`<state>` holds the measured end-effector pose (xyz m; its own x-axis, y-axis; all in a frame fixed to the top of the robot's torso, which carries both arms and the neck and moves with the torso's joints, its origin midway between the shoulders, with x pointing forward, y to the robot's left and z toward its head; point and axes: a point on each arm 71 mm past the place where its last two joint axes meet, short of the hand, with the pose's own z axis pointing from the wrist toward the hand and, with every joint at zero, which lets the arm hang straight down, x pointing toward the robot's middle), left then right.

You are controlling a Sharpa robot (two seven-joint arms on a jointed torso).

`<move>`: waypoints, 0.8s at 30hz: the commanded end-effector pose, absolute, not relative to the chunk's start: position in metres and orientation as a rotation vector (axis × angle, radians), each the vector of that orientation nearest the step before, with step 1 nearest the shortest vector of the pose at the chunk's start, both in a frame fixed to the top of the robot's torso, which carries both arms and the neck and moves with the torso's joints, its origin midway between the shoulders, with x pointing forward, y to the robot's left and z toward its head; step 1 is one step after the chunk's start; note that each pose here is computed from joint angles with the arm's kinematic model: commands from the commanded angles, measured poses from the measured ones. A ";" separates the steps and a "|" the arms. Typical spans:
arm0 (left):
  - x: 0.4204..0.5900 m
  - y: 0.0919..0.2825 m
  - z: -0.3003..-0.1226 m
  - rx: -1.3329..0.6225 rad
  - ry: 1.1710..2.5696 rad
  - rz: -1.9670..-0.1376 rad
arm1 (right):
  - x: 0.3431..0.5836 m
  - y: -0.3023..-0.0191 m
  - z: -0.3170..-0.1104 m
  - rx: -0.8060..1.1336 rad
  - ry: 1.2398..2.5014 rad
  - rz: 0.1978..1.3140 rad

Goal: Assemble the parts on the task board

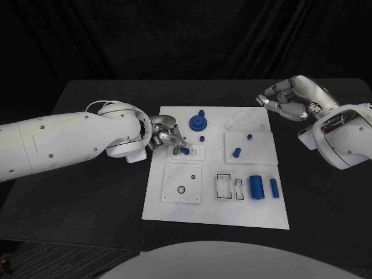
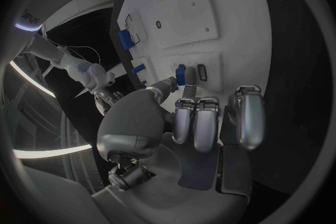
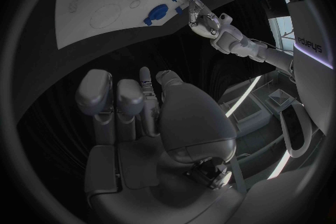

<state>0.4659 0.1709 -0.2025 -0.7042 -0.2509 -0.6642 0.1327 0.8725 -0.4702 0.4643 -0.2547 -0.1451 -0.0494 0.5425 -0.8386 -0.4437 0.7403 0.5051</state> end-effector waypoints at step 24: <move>0.463 0.168 -0.205 -0.058 2.294 -0.655 | 0.465 -0.256 -0.149 0.099 1.429 0.785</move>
